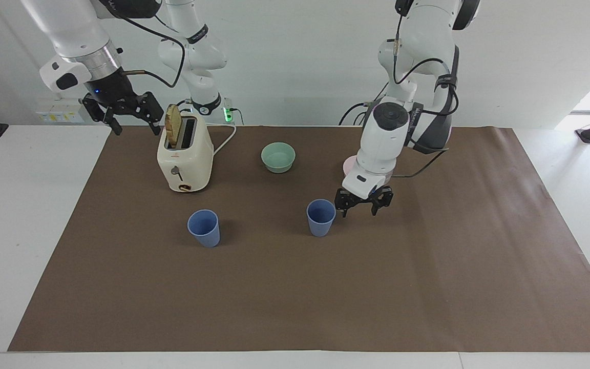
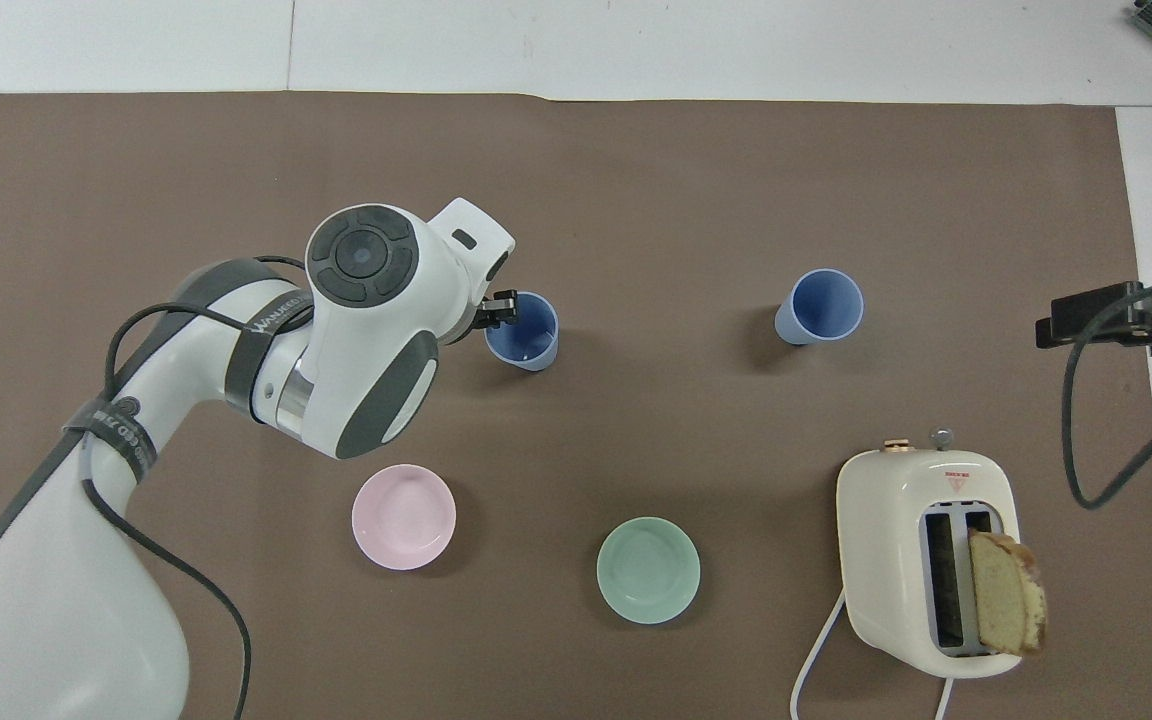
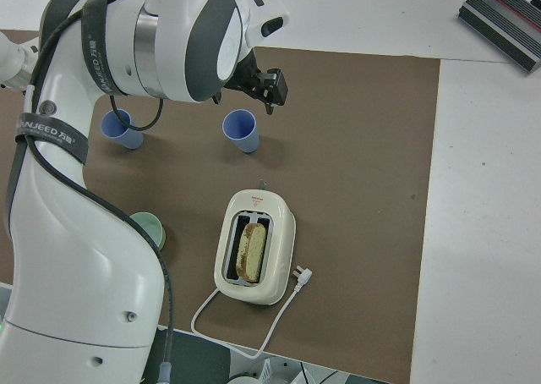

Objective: Stack blue cups with both arms
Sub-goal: 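Release the cup and withdraw the left gripper while the right gripper reaches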

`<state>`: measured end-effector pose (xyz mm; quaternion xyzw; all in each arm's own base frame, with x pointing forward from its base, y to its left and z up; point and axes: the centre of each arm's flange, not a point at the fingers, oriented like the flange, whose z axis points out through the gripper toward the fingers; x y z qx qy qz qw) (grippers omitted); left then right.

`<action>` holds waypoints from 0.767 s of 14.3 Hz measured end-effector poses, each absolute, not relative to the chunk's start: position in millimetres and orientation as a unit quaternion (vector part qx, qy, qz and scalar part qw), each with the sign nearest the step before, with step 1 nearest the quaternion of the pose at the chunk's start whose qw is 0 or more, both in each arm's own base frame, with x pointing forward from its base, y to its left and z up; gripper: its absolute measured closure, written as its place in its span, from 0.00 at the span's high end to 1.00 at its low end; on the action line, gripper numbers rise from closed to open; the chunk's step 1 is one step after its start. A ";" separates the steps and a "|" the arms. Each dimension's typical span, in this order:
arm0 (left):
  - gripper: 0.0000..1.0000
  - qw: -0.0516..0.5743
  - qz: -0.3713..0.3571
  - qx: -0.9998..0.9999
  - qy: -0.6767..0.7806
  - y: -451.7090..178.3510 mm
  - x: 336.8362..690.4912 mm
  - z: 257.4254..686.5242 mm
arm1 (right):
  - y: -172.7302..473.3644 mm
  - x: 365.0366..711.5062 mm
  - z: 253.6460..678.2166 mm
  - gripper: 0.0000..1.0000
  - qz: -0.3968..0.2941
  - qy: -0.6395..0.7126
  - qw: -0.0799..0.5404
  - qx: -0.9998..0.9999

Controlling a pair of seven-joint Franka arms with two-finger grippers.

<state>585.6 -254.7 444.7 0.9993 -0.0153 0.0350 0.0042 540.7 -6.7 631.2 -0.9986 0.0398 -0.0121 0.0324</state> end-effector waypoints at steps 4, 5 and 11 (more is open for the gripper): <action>1.00 -0.014 0.021 0.999 -0.048 -196.6 582.0 488.3 | -5.5 550.8 597.4 1.00 -0.025 0.041 0.032 -0.998; 1.00 -0.017 0.018 0.998 -0.053 -184.0 579.7 498.0 | -1.5 556.1 579.8 1.00 -0.029 0.038 0.033 -0.998; 1.00 -0.028 0.010 0.997 -0.077 -125.5 558.8 554.1 | 19.0 604.5 471.5 1.00 -0.044 0.026 0.036 -0.998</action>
